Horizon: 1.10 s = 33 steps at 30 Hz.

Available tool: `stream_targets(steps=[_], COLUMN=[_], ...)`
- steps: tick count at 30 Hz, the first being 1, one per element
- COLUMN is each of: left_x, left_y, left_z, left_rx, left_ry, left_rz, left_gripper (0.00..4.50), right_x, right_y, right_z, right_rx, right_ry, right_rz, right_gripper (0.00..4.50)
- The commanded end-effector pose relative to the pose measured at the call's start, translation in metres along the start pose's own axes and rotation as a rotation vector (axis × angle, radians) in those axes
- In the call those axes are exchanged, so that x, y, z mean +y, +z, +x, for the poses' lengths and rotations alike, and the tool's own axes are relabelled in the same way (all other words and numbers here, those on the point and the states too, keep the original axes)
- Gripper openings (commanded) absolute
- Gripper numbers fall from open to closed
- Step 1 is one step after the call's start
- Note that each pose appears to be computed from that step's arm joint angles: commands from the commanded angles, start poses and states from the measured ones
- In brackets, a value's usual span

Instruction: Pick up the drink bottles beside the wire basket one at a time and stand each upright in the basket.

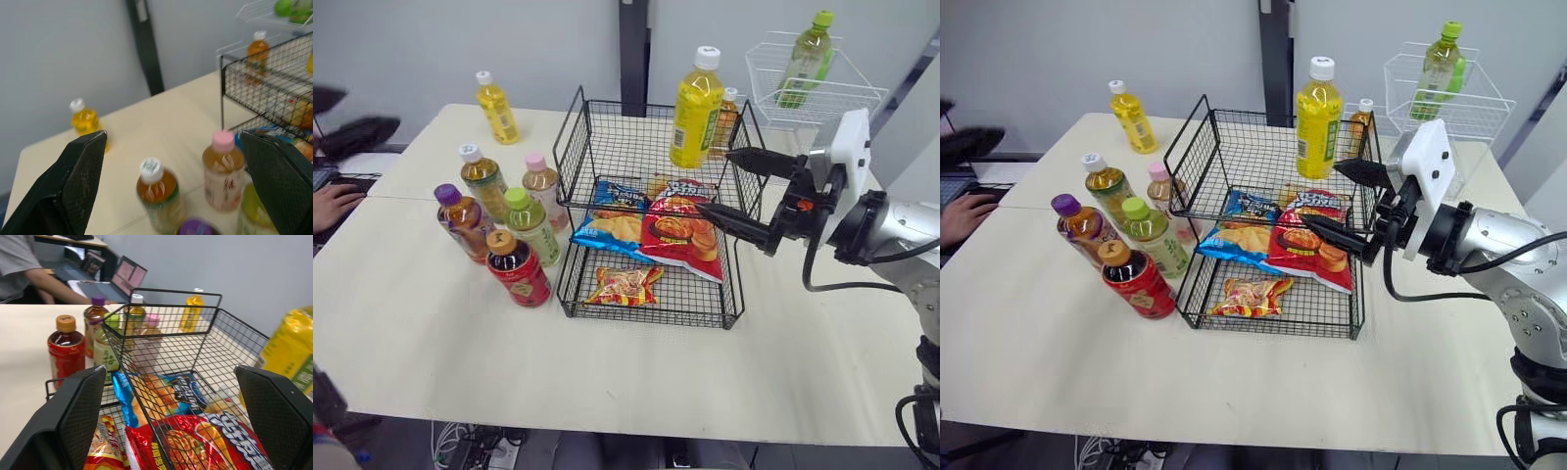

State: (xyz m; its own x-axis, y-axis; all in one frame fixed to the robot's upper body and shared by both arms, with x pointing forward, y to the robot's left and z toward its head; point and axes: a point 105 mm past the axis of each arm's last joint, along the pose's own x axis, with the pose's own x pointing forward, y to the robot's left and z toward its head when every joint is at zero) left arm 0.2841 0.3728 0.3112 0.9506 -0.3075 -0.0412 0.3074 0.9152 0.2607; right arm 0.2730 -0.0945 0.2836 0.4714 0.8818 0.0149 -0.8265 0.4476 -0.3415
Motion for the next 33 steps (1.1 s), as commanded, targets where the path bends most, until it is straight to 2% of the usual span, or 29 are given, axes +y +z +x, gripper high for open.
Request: stream_targets(steps=[1, 6, 11, 19, 26, 33], left_x=[0.002, -0.009, -0.021, -0.034, -0.039, -0.033], left_y=[0.000, -0.052, -0.071, -0.074, -0.066, -0.064], left_z=[-0.022, -0.039, -0.042, -0.028, 0.016, 0.057], left_rx=[-0.024, 0.099, 0.109, 0.050, -0.052, -0.066], left_ry=[0.041, 0.025, 0.013, 0.027, 0.061, 0.106], left_rz=[0.053, 0.013, -0.041, -0.104, -0.134, -0.118], left_gripper=[4.48, 4.48, 4.48, 4.48, 4.48, 4.48], right_x=[0.006, 0.014, 0.019, 0.023, 0.028, 0.030], right_y=[0.003, 0.001, 0.002, 0.002, 0.003, 0.006], right_z=[0.002, 0.010, 0.015, 0.017, 0.018, 0.019], right_rx=[0.014, 0.035, 0.041, 0.042, 0.039, 0.028], right_ry=[0.080, 0.205, 0.272, 0.295, 0.280, 0.264], right_rz=[-0.044, -0.028, -0.032, -0.040, -0.038, -0.033], right_gripper=[4.50, 4.50, 4.50, 4.50, 4.50, 4.50])
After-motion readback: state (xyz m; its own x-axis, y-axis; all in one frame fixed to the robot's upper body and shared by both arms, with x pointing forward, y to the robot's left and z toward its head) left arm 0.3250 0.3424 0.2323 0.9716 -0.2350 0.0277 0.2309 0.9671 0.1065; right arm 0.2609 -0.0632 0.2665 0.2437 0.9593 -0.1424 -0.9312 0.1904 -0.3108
